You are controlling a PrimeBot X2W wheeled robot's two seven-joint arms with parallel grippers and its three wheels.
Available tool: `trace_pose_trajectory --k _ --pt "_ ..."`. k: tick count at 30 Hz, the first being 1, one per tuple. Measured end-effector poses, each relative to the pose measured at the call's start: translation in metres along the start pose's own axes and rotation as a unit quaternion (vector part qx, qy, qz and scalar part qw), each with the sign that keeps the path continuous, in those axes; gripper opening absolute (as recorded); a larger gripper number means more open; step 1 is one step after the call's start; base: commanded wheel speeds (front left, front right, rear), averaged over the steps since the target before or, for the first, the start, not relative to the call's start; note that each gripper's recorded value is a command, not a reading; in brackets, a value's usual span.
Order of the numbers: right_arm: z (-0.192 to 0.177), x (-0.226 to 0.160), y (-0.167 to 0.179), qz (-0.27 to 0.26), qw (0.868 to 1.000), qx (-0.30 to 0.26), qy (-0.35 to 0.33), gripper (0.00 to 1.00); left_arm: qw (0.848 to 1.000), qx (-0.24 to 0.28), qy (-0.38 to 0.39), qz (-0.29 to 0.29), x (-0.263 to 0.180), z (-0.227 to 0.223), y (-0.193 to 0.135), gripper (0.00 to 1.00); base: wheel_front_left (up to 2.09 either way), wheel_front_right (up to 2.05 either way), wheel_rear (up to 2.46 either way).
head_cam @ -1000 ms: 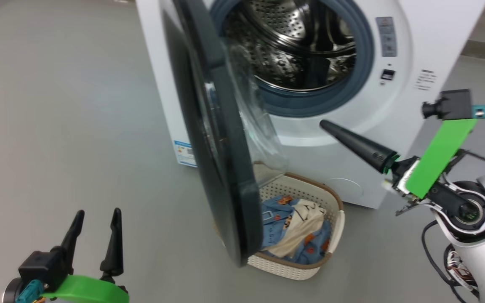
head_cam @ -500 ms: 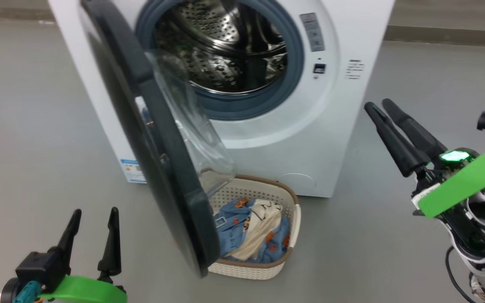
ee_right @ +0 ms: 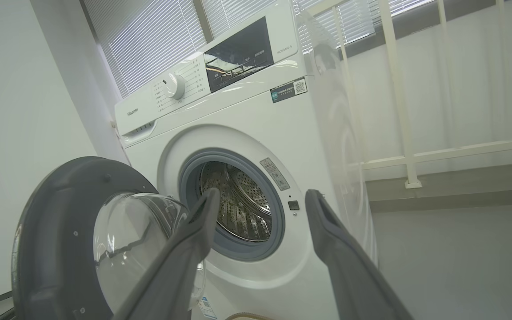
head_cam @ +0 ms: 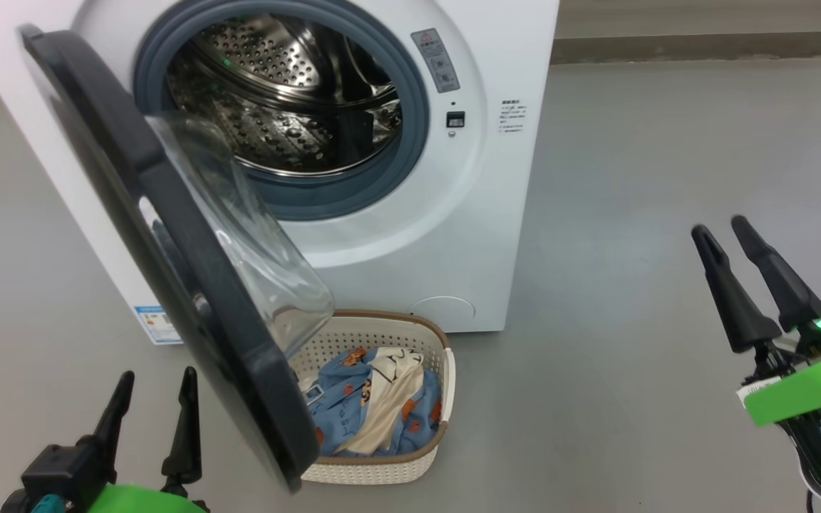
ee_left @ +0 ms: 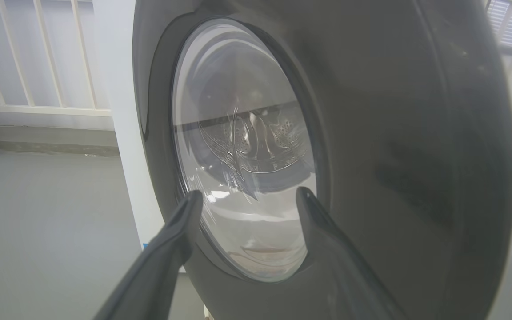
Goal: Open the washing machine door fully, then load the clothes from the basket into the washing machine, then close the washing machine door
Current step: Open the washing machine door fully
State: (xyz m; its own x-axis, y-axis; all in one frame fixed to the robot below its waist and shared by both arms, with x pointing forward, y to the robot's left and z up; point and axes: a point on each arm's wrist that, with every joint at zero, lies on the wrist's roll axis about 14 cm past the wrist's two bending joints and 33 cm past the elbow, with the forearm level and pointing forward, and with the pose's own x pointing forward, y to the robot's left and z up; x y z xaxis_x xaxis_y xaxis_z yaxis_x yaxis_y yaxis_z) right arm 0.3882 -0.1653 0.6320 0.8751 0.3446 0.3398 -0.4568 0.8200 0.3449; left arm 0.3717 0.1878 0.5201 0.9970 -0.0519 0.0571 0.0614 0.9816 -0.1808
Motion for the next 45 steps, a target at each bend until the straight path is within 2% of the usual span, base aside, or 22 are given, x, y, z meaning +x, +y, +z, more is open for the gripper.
trace_pose_trajectory --k 11,21,25,36,45 --pt "-0.014 -0.057 -0.04 -0.099 0.994 -0.046 0.005 1.0 1.0 0.007 -0.006 -0.01 0.001 0.002 -0.006 1.0 0.0 0.0 0.0" --pt "-0.03 -0.081 -0.057 -0.136 0.985 -0.095 0.037 1.0 1.0 0.008 -0.022 -0.017 0.005 0.009 -0.011 1.0 0.0 0.0 0.0" --pt "-0.04 -0.09 -0.07 -0.161 0.981 -0.093 0.052 1.0 1.0 0.008 -0.023 -0.019 0.005 0.009 -0.013 1.0 0.0 0.0 0.0" --pt "-0.074 -0.097 -0.075 -0.168 0.976 -0.089 0.104 1.0 1.0 0.007 -0.024 -0.014 -0.001 0.01 -0.009 1.0 0.0 0.0 0.0" --pt "-0.076 -0.094 -0.072 -0.158 0.976 -0.099 0.111 1.0 1.0 0.007 -0.024 -0.012 -0.003 0.01 -0.008 1.0 0.0 0.0 0.0"
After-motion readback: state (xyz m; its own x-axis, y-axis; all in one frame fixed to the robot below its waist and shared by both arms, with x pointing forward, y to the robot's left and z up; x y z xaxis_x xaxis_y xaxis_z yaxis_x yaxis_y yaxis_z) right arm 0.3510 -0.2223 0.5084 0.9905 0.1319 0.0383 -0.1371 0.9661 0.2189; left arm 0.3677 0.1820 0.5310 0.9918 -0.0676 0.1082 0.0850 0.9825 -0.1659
